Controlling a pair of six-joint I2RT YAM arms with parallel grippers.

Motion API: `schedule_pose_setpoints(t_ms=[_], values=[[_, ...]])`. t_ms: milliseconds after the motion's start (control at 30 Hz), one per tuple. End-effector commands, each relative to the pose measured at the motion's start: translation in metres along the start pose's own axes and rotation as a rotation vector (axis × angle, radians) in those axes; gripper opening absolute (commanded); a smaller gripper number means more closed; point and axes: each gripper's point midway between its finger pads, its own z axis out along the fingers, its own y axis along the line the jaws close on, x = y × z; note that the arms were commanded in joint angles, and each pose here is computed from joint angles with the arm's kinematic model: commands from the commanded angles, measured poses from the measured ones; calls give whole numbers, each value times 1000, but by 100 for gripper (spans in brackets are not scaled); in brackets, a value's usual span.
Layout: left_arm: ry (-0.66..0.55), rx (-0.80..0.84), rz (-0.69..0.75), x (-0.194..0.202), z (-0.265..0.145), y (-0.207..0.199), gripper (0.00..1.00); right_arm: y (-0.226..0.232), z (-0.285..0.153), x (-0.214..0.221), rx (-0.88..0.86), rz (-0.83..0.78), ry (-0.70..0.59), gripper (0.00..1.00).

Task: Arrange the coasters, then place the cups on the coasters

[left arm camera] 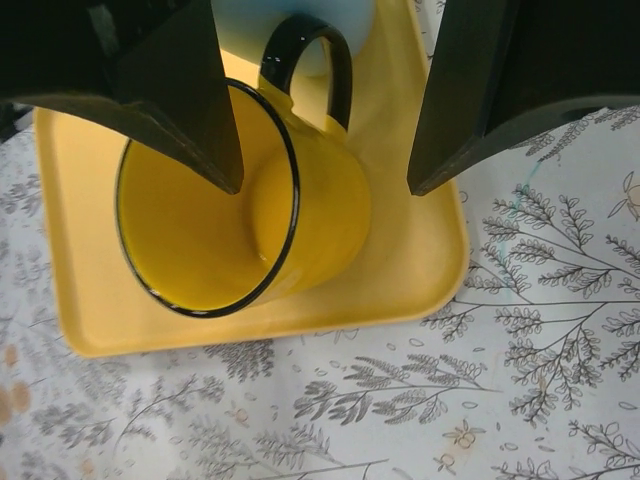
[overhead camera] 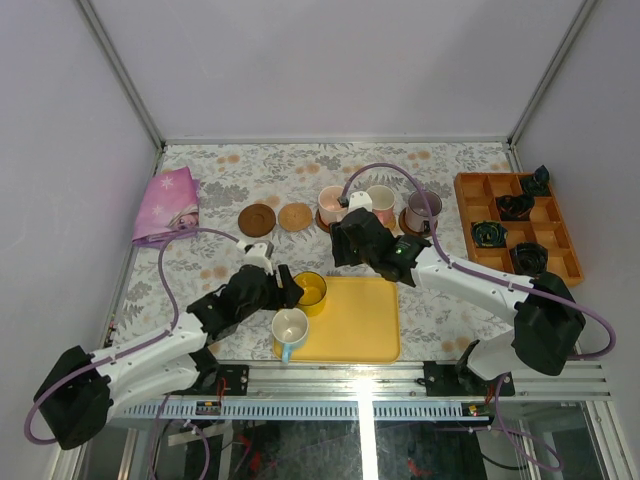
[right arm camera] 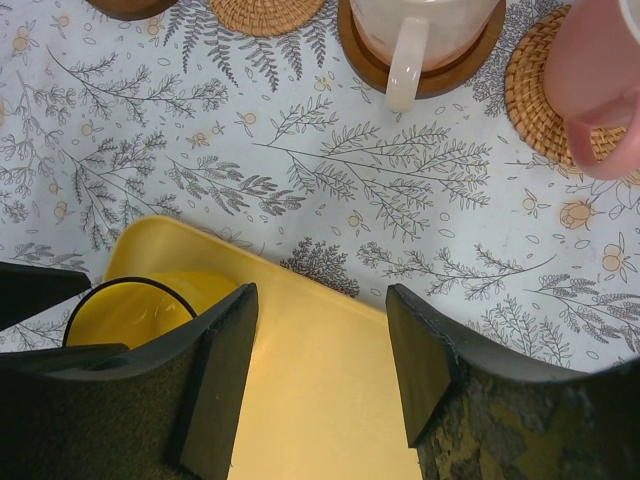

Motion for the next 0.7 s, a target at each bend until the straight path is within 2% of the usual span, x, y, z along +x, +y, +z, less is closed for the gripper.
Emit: schedule_pose_setpoints(t_ms=[0, 100, 367, 567, 667], values=[[-20, -54, 29, -4, 6, 4, 63, 11, -4, -10, -41, -10, -32, 61], [-28, -54, 58, -10, 10, 0, 56, 12, -3, -9, -40, -13, -25, 61], [-36, 31, 110, -19, 17, -24, 49, 7, -5, -10, -16, -10, -34, 61], [-13, 110, 140, -20, 26, -44, 40, 4, -7, -11, -2, -6, -38, 61], [-12, 149, 149, -23, 31, -56, 40, 2, -8, -11, 4, -5, -43, 61]])
